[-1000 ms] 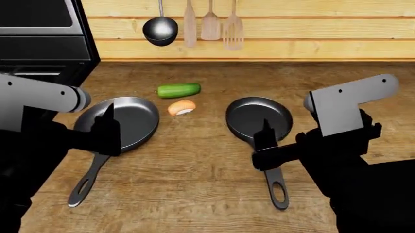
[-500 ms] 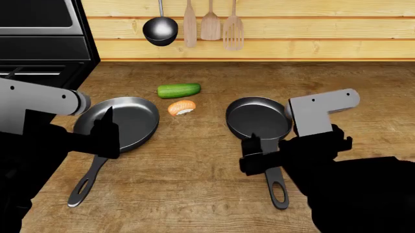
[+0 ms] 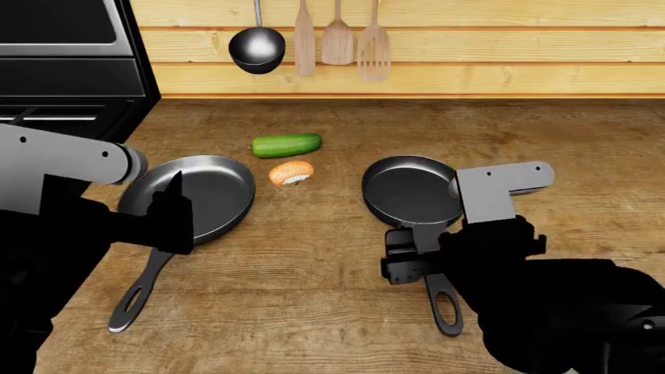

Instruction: Place both pans onto different burners. Then place the cucumber and the sushi on different pans.

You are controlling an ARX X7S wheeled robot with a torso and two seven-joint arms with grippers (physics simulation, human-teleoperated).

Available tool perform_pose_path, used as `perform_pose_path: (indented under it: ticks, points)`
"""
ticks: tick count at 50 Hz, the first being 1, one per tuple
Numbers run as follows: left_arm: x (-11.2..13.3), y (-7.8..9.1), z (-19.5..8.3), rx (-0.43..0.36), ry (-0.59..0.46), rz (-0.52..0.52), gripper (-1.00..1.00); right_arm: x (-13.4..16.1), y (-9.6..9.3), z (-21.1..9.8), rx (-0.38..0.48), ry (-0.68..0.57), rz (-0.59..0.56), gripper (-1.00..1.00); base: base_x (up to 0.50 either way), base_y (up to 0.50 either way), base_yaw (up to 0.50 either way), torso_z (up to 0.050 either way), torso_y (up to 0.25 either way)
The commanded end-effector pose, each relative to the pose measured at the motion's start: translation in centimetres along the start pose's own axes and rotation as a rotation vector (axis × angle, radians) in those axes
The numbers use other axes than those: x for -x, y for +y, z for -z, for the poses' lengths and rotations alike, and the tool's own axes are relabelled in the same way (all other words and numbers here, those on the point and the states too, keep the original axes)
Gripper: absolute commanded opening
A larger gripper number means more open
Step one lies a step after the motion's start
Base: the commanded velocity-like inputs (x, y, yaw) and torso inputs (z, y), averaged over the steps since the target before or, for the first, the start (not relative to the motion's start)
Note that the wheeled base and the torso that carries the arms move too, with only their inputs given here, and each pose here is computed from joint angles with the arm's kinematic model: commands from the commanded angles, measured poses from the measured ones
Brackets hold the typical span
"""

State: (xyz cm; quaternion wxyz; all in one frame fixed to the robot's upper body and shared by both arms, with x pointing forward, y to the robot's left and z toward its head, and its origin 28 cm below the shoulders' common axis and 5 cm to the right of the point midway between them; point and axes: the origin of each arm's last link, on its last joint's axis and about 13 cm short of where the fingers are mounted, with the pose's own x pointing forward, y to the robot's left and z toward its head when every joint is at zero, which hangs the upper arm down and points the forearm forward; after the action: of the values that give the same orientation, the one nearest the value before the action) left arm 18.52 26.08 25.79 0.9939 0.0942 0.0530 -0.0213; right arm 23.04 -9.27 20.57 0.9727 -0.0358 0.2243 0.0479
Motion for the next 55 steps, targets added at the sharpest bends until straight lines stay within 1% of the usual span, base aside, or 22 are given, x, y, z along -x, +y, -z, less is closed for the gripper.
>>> perform_pose_path:
  ticks: [1,5,7,14,31,32,43,45,51,55]
  points:
    - [0.0,-0.1,0.0,-0.001,0.000,0.006,1.00,-1.3,-0.1,0.7,-0.023,0.045,-0.001,1.00,0.00,0.00,0.00,0.000,0.000]
    - [-0.1,-0.1,0.3,0.002,0.003,0.007,1.00,-1.7,-0.1,1.0,-0.025,0.059,0.002,1.00,0.00,0.00,0.00,0.000,0.000]
    - [-0.1,0.0,-0.2,0.003,0.004,0.007,1.00,-1.8,-0.1,1.2,-0.026,0.066,0.003,1.00,0.00,0.00,0.00,0.000,0.000]
    - [-0.2,-0.2,0.5,0.005,0.007,0.009,1.00,-2.3,0.0,1.8,-0.021,0.087,-0.003,1.00,0.00,0.00,0.00,0.000,0.000]
    - [-0.4,-0.3,0.8,0.011,0.012,0.014,1.00,-3.0,0.2,2.7,-0.030,0.130,-0.018,1.00,0.00,0.00,0.00,0.000,0.000]
    - [-0.4,-0.3,0.8,0.010,0.014,0.014,1.00,-3.0,0.2,2.7,-0.032,0.133,-0.015,-1.00,0.00,0.00,0.00,0.000,0.000]
    - [-0.4,-0.3,0.9,0.014,0.015,0.015,1.00,-2.7,0.1,2.7,-0.047,0.137,-0.011,-1.00,0.00,0.00,0.00,0.000,0.000]
    - [-0.3,-0.2,0.5,0.016,0.014,0.015,1.00,-2.5,0.0,2.6,-0.048,0.131,-0.011,-1.00,0.00,0.00,0.00,0.000,0.000]
    - [-0.4,-0.3,0.7,0.016,0.016,0.015,1.00,-1.0,-0.1,1.1,-0.043,0.052,-0.008,-1.00,0.00,0.00,0.00,0.000,0.000]
    - [-0.3,-0.3,1.0,0.017,0.016,0.015,1.00,0.5,-0.4,-0.3,-0.035,-0.014,-0.003,-1.00,0.00,0.00,0.00,0.000,0.000]
